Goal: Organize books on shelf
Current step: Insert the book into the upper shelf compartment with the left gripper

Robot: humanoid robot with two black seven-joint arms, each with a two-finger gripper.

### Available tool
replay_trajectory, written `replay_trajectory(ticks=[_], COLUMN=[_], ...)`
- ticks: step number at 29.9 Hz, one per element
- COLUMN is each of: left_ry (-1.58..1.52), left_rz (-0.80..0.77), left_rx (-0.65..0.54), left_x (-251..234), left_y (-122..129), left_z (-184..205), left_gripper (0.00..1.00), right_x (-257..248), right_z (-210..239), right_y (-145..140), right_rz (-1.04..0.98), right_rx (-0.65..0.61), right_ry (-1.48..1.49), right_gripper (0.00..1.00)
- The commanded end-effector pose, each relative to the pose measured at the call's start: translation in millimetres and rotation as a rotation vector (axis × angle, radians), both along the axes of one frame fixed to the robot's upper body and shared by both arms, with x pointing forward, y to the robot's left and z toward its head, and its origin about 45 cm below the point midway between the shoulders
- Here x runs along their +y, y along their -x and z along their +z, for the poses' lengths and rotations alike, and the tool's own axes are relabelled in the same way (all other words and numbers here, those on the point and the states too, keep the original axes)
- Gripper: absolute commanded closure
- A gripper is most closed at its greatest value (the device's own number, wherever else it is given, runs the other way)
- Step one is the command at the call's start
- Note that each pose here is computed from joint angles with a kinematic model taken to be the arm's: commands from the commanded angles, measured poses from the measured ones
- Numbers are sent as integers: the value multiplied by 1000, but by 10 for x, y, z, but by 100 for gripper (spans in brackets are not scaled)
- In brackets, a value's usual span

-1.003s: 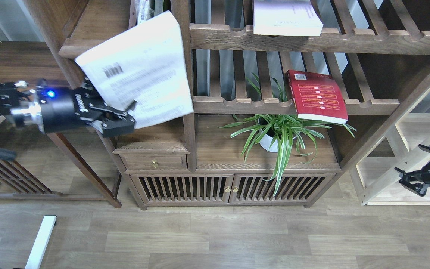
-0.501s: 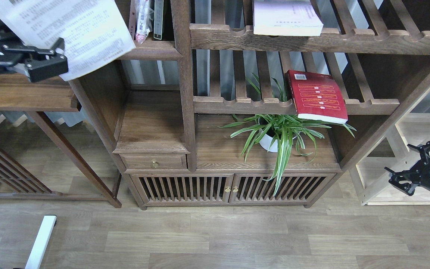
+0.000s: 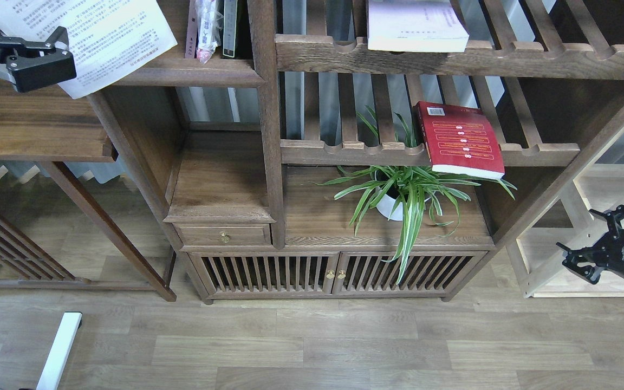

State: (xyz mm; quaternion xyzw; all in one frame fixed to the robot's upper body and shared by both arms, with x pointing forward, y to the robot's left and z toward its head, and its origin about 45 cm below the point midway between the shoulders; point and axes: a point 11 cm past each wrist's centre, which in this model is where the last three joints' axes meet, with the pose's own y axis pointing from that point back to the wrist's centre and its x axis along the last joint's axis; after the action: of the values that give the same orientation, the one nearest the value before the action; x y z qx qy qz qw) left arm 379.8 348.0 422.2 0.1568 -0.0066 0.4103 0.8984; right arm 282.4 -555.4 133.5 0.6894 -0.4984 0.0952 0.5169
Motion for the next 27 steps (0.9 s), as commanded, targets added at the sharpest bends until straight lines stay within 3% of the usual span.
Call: replay_trajectory(ticks=[1,14,27], left_ry=[-1,17,32], left_rz=[24,217,289], left_rx=[-3,-19,-21], left_x=[-5,226,-110], left_y=[-32,-217,-516], left_z=[-2,77,-37], left_gripper=[100,100,100], right_x=[2,-5,-21], right_z=[2,-17,-3], right_y=[-2,24,33], right_rz=[2,-2,-3], right_rx=[1,5,6], right_ry=[1,0,3], right_gripper=[9,9,9])
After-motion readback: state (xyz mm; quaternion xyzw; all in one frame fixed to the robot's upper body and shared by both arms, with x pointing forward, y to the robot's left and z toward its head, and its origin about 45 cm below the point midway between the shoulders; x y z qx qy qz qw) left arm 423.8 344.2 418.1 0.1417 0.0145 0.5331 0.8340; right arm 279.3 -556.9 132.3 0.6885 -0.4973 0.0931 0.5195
